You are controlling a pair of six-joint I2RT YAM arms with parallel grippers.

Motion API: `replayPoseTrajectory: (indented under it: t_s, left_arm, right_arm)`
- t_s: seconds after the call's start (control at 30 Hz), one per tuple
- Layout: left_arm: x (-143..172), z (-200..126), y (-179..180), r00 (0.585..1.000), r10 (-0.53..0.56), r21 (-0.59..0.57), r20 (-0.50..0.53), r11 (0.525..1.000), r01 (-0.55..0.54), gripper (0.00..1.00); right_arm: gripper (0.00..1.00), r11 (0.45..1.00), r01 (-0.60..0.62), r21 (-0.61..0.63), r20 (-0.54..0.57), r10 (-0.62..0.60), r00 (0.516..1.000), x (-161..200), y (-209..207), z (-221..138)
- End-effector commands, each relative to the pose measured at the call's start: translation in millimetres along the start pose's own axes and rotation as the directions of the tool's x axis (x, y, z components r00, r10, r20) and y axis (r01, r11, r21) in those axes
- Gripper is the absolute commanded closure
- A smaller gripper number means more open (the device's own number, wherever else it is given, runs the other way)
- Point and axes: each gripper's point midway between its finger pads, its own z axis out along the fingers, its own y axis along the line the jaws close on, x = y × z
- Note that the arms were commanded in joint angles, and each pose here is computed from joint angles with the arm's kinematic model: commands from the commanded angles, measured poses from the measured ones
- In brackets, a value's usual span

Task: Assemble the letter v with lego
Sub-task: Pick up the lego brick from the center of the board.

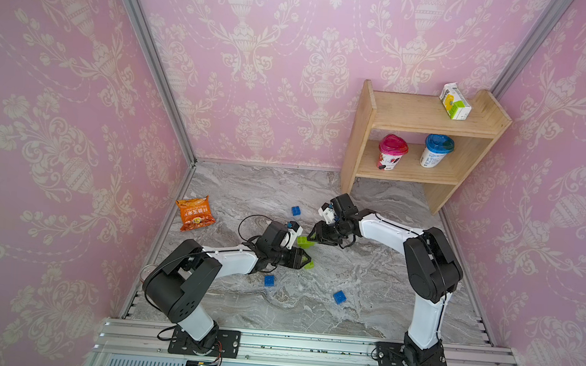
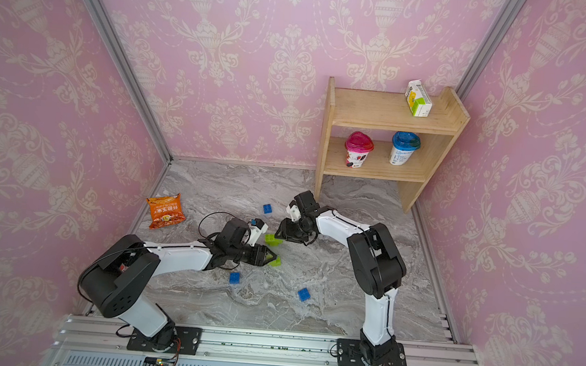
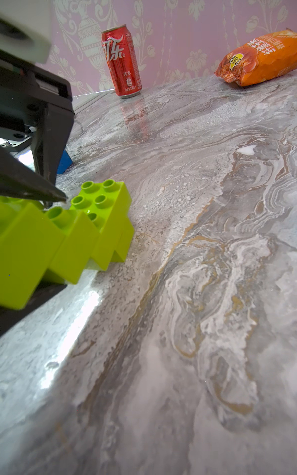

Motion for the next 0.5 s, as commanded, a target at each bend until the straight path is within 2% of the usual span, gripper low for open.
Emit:
replayPoseTrajectory:
  t_s: [0.0, 0.1, 0.2, 0.27, 0.33, 0.37, 0.47]
  left_arm:
    - [19, -9, -19, 0.997, 0.035, 0.047, -0.074, 0.998, -0.031, 0.46]
    - [35, -17, -22, 0.99, 0.057, 0.026, -0.13, 0.998, -0.054, 0.46]
    - [38, -29, -10, 0.984, 0.093, -0.077, -0.149, 0.991, -0.106, 0.41]
    - [29, -35, -3, 0.981, 0.14, -0.152, -0.138, 0.975, -0.16, 0.36]
    - [28, -33, -1, 0.972, 0.184, -0.188, -0.145, 0.96, -0.21, 0.31]
    - [13, -31, -10, 0.967, 0.226, -0.195, -0.119, 0.95, -0.245, 0.29]
    - [6, -18, -12, 0.954, 0.276, -0.22, -0.114, 0.93, -0.295, 0.26]
  right_arm:
    - [0.5, 1.0, 0.023, 0.01, -0.001, -0.023, 1.0, 1, 4, -5]
    - [0.5, 1.0, 0.024, 0.013, -0.002, -0.024, 1.0, 2, 3, -6]
    - [0.5, 1.0, 0.024, 0.015, -0.003, -0.024, 1.0, 2, 3, -5]
    - [0.5, 1.0, 0.024, 0.015, -0.002, -0.024, 1.0, 2, 2, -6]
    - [0.5, 1.0, 0.025, 0.018, -0.002, -0.025, 1.0, 3, 2, -5]
    - [0.5, 0.999, 0.027, 0.016, -0.001, -0.027, 1.0, 3, 3, -5]
    - [0.5, 0.999, 0.029, 0.019, 0.004, -0.029, 1.0, 2, 2, -5]
